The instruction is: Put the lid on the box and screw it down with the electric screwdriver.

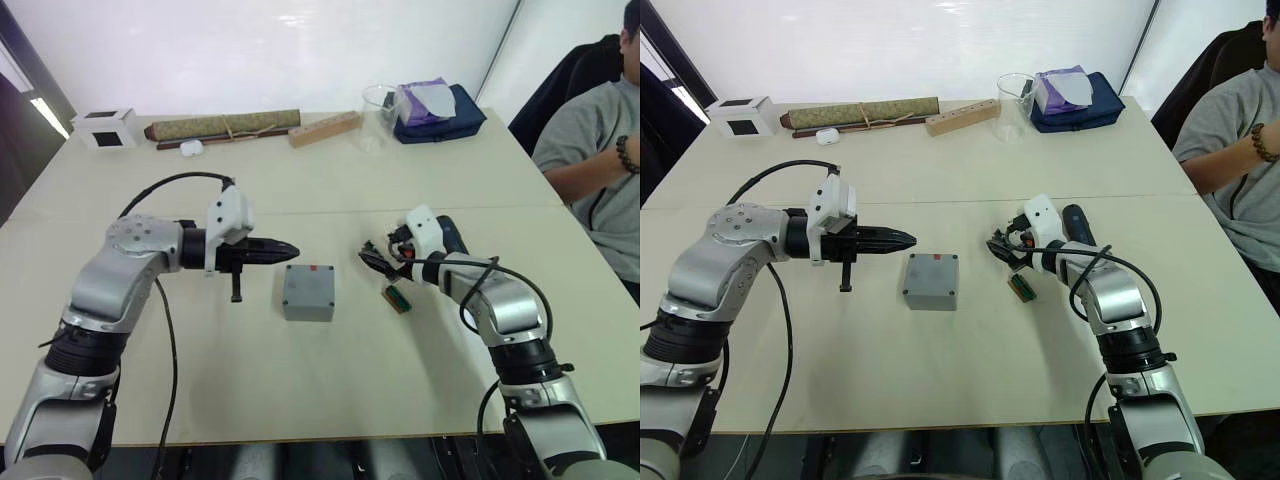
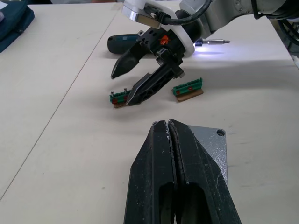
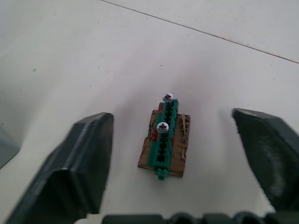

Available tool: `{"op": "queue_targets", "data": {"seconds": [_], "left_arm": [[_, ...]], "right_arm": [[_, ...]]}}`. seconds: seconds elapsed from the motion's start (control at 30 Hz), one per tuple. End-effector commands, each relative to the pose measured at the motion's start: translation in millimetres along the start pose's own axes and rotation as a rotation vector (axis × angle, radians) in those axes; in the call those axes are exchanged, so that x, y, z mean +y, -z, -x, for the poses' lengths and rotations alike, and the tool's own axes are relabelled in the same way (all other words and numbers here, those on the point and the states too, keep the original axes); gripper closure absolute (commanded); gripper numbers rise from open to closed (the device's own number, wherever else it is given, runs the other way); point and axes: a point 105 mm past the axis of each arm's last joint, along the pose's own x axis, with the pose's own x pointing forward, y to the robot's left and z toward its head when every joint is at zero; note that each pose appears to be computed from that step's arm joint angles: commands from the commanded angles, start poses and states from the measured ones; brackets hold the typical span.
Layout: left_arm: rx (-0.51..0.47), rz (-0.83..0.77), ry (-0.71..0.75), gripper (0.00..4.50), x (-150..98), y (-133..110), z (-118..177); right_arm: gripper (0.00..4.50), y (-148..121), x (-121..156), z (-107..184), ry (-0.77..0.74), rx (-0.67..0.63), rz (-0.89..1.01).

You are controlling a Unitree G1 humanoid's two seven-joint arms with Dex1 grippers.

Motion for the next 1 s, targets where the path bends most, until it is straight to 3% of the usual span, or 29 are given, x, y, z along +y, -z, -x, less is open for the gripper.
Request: {"op": "queue_targets", "data": {"seconds": [0.03,0.27,0.5,0.73,0.87,1.0], "left_arm": [[-0.021,-0.041,0.012,4.5,-2.5,-11.9,-2.2],[-0.007,-0.048,0.01,4.5,-2.0,-9.4,-3.0],[0.003,-0.043,0.002,4.5,-0.4,-4.8,-1.1],[0.007,-0.037,-0.005,4.5,-0.8,-0.6,1.5],[0.015,-0.033,-0.019,4.5,-0.6,2.3,4.6],[0.022,-0.029,-0.033,4.5,2.2,4.9,7.8]], "right_arm": [[1.76,-12.7,2.4,1.6,-0.01,-0.045,0.004],[4.42,-11.2,3.1,1.2,-0.011,-0.039,0.0],[4.42,-19.8,1.3,5.1,-0.006,-0.062,-0.001],[4.42,-49.7,7.3,18.9,-0.029,-0.129,0.033],[4.42,-69.2,35.1,28.6,-0.139,-0.156,0.066],[4.42,-70.8,66.5,30.8,-0.253,-0.141,0.09]]}}
